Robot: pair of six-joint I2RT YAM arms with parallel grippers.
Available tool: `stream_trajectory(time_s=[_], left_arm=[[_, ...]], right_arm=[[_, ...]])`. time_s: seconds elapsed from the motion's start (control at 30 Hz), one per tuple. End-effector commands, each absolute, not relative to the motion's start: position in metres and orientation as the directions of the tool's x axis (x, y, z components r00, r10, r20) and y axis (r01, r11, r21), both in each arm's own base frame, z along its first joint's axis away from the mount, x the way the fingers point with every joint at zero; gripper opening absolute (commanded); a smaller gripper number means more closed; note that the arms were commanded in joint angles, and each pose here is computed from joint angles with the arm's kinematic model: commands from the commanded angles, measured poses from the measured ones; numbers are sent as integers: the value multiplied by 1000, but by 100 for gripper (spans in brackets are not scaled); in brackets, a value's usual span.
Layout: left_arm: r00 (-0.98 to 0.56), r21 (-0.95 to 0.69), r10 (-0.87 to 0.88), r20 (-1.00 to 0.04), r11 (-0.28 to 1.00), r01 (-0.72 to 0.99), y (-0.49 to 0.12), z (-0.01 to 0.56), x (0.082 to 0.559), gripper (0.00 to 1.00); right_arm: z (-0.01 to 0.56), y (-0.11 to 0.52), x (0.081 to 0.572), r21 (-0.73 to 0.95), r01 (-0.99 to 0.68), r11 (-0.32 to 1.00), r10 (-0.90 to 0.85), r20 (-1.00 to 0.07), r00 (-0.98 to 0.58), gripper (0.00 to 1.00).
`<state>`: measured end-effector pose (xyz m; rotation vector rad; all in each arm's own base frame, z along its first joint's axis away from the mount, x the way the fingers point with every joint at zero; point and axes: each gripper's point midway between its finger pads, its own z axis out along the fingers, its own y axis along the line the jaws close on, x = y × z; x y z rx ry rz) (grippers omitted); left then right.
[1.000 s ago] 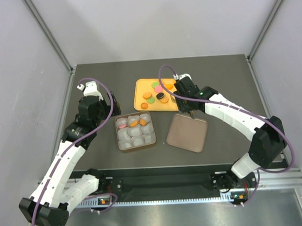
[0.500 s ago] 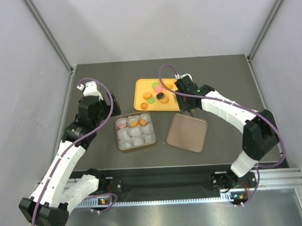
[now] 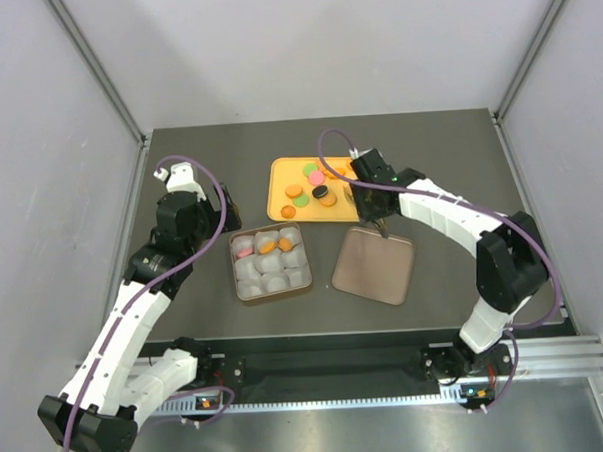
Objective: Pack the cookies
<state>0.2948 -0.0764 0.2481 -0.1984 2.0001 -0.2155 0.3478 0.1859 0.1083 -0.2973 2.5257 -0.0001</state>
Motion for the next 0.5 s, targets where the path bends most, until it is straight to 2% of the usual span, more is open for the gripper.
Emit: stream_trajectory(time_s=[0.0, 0.47], left_arm=[[-385, -249, -245, -890, 968, -41, -76, 255, 302, 99], [-387, -250, -246, -889, 967, -40, -76, 255, 302, 99]], right_arm=[[126, 190, 365, -21, -202, 979, -172, -613, -771, 43], [120, 186, 375, -19, -203, 979, -173, -602, -779, 42]])
